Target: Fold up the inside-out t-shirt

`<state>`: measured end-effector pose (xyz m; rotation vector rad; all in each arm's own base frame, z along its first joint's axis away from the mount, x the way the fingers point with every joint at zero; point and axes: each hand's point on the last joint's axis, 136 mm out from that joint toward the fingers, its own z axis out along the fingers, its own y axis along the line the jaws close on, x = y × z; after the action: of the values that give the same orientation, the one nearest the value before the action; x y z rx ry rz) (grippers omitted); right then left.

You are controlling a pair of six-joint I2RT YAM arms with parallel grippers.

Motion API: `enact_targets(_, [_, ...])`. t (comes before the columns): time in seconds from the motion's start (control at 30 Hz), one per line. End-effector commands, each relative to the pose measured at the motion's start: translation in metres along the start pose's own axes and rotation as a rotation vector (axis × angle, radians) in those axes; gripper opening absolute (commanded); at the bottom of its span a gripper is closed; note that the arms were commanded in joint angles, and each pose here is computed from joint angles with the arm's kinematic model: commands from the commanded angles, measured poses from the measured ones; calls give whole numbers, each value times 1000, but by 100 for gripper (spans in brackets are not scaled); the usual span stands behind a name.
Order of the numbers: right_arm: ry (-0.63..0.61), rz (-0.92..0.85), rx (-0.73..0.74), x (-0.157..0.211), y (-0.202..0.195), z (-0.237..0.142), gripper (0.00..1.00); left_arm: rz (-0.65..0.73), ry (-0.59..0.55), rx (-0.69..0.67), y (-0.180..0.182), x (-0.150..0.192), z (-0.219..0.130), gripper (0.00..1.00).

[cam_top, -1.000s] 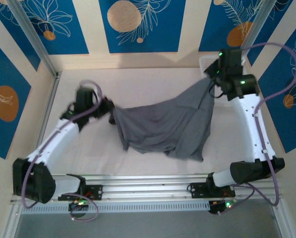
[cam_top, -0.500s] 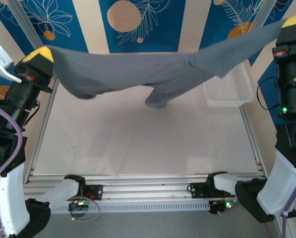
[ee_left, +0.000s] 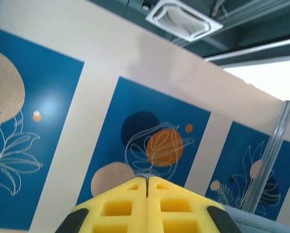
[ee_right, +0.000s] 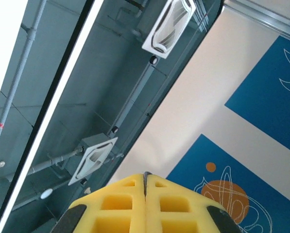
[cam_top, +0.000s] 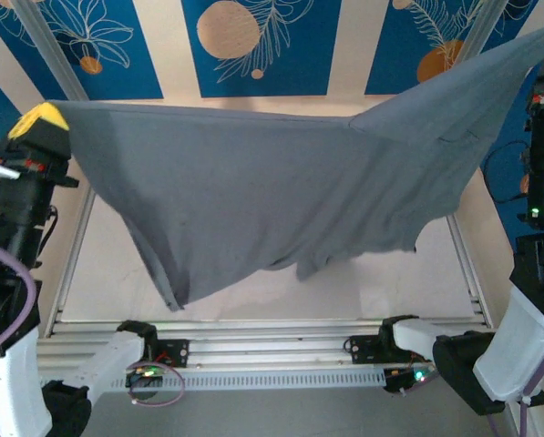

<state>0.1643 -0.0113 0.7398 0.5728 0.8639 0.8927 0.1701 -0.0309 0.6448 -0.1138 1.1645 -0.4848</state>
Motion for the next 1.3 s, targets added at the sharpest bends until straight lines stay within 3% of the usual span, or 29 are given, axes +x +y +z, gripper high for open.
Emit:
enact_targets(0.0, [-116,24,-108,-34,33,-16,0,25,-122,23,-10,-38,-11,0])
enact_targets(0.2, [-111,44,-204,-43,59,-28,0,34,-146,310,-63,-51,-17,0])
enact_targets(0.4, [-156,27,-207,-52,62,-32,0,13,-140,283,-58,-51,-11,0])
enact_targets(0.6, [-113,-37,-75,-17,17,23,0,18,-28,153,-31,-16,32,0])
enact_targets(0.7, [-1,-50,28,30,-29,68,0,55,68,86,-13,20,68,0])
enact_targets(0.9, [220,-44,282,146,-150,138,0,149,335,-111,52,140,144,0])
enact_targets(1.13, [448,-53,520,308,-310,192,0,60,589,-397,185,304,198,0])
enact_targets(1.17, [488,-46,524,335,-333,201,13,29,630,-436,207,330,204,10])
enact_targets(1.23, [559,-66,434,376,-356,220,53,-18,701,-440,236,372,220,45])
enact_targets(1.27, [587,-65,404,391,-369,224,80,-48,733,-424,246,388,229,60])
